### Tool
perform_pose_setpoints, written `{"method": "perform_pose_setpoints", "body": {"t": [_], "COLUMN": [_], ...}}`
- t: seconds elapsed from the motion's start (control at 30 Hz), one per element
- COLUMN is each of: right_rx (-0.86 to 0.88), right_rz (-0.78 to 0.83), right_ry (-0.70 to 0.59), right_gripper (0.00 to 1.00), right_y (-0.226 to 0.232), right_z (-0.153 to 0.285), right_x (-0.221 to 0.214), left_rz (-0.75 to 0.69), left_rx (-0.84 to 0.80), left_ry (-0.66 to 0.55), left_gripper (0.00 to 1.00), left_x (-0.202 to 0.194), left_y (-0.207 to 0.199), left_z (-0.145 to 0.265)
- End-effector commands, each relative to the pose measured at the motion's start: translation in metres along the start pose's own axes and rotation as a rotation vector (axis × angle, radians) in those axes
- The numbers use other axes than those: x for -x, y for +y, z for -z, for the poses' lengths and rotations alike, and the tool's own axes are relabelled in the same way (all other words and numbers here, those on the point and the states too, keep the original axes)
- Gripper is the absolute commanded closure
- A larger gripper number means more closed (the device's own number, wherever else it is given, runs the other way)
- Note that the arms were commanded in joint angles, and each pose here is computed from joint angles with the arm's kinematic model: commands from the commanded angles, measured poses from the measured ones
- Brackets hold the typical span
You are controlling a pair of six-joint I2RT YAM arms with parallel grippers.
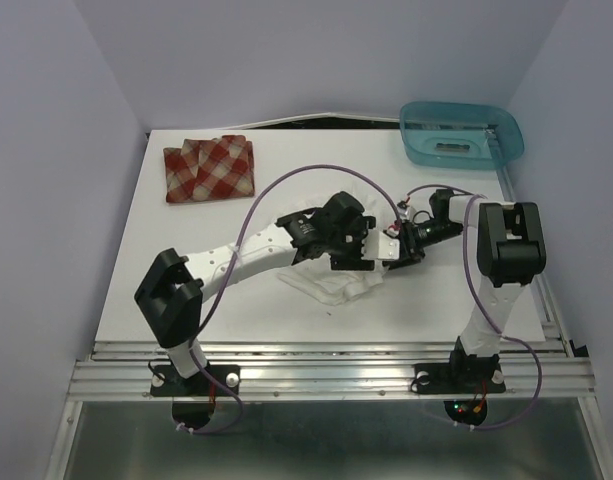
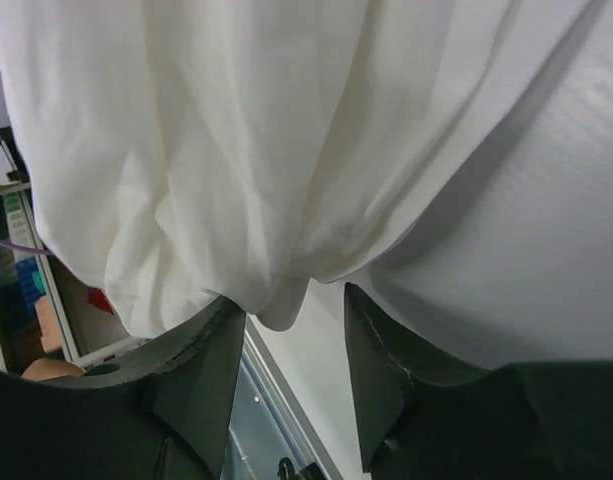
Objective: Fold and stack the skirts
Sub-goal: Fold the skirt
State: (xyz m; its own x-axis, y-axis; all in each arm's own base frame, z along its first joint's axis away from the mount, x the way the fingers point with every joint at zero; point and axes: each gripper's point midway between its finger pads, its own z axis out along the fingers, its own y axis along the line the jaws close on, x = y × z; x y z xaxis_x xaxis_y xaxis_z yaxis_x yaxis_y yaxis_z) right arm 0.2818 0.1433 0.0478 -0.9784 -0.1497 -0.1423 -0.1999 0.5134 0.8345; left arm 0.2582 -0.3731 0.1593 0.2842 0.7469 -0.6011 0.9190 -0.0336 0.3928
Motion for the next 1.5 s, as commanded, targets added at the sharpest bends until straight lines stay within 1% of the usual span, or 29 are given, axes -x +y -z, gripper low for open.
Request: {"method": "perform_pose_setpoints", "body": {"t": [0.0,0.03,0.1,0.13,0.23,0.37,0.5,0.53,0.6,0.73,0.83,0.87,0.97,1.0,1.03,1.1,1.13,1.27,1.37,1.47], "right_rx": [0.013,0.018,0.019,0.017,0.021,0.029,0.037,0.043,0.052,0.062,0.084,0.089,0.098,0.098,0.096,0.079,0.071,0.035,0.01,-0.009], "right_rz": [-0.008,-0.012,-0.021,-0.022,-0.023,-0.023,-0.016,-0.013,-0.009,0.0,0.01,0.009,0.018,0.011,0.014,0.009,0.012,0.011,0.017,0.031], "right_ry": [-0.043,-0.045,-0.049,-0.051,-0.056,-0.067,-0.078,-0.079,-0.081,-0.089,-0.085,-0.083,-0.076,-0.069,-0.067,-0.061,-0.059,-0.046,-0.044,-0.049], "right_gripper": [0.52,0.53,0.55,0.58,0.64,0.69,0.77,0.79,0.8,0.8,0.8,0.8,0.76,0.72,0.66,0.64,0.64,0.6,0.6,0.63], "right_y": [-0.006,-0.005,-0.007,-0.007,-0.006,-0.001,0.003,0.004,0.008,0.015,0.022,0.024,0.026,0.026,0.026,0.024,0.023,0.016,0.013,0.011], "right_z": [-0.005,-0.006,-0.007,-0.008,-0.008,-0.006,-0.006,-0.006,-0.004,-0.002,-0.003,-0.002,-0.001,-0.002,-0.002,-0.002,-0.002,-0.003,-0.002,0.0], "right_x": [0.016,0.016,0.017,0.017,0.017,0.014,0.013,0.012,0.01,0.009,0.007,0.006,0.004,0.001,0.0,-0.005,-0.007,-0.012,-0.012,-0.008], "left_rz": [-0.282,-0.327,-0.413,-0.496,-0.582,-0.647,-0.707,-0.709,-0.724,-0.753,-0.791,-0.798,-0.78,-0.768,-0.758,-0.741,-0.737,-0.735,-0.73,-0.724], "left_rx": [-0.055,-0.063,-0.103,-0.122,-0.208,-0.266,-0.3,-0.32,-0.338,-0.313,-0.321,-0.319,-0.322,-0.32,-0.319,-0.315,-0.308,-0.321,-0.317,-0.315], "left_ry": [-0.084,-0.098,-0.086,-0.084,-0.068,-0.122,-0.104,-0.083,-0.055,-0.07,-0.066,-0.059,-0.029,-0.025,-0.024,-0.02,-0.022,-0.012,-0.01,-0.011], "left_gripper": [0.26,0.26,0.27,0.28,0.3,0.3,0.3,0.3,0.28,0.25,0.25,0.27,0.53,0.64,0.81,0.92,1.0,1.0,1.0,1.0], "left_x": [0.024,0.027,0.021,0.019,0.014,0.026,0.021,0.013,0.004,0.004,0.0,-0.001,-0.006,-0.007,-0.007,-0.008,-0.008,-0.015,-0.015,-0.013], "left_y": [0.009,0.008,0.004,0.003,-0.004,-0.009,-0.015,-0.018,-0.02,-0.017,-0.021,-0.02,-0.015,-0.013,-0.012,-0.01,-0.008,-0.013,-0.014,-0.013], "left_z": [0.004,0.002,-0.006,-0.009,-0.022,-0.029,-0.046,-0.055,-0.066,-0.075,-0.081,-0.082,-0.09,-0.091,-0.09,-0.087,-0.082,-0.073,-0.067,-0.061]}}
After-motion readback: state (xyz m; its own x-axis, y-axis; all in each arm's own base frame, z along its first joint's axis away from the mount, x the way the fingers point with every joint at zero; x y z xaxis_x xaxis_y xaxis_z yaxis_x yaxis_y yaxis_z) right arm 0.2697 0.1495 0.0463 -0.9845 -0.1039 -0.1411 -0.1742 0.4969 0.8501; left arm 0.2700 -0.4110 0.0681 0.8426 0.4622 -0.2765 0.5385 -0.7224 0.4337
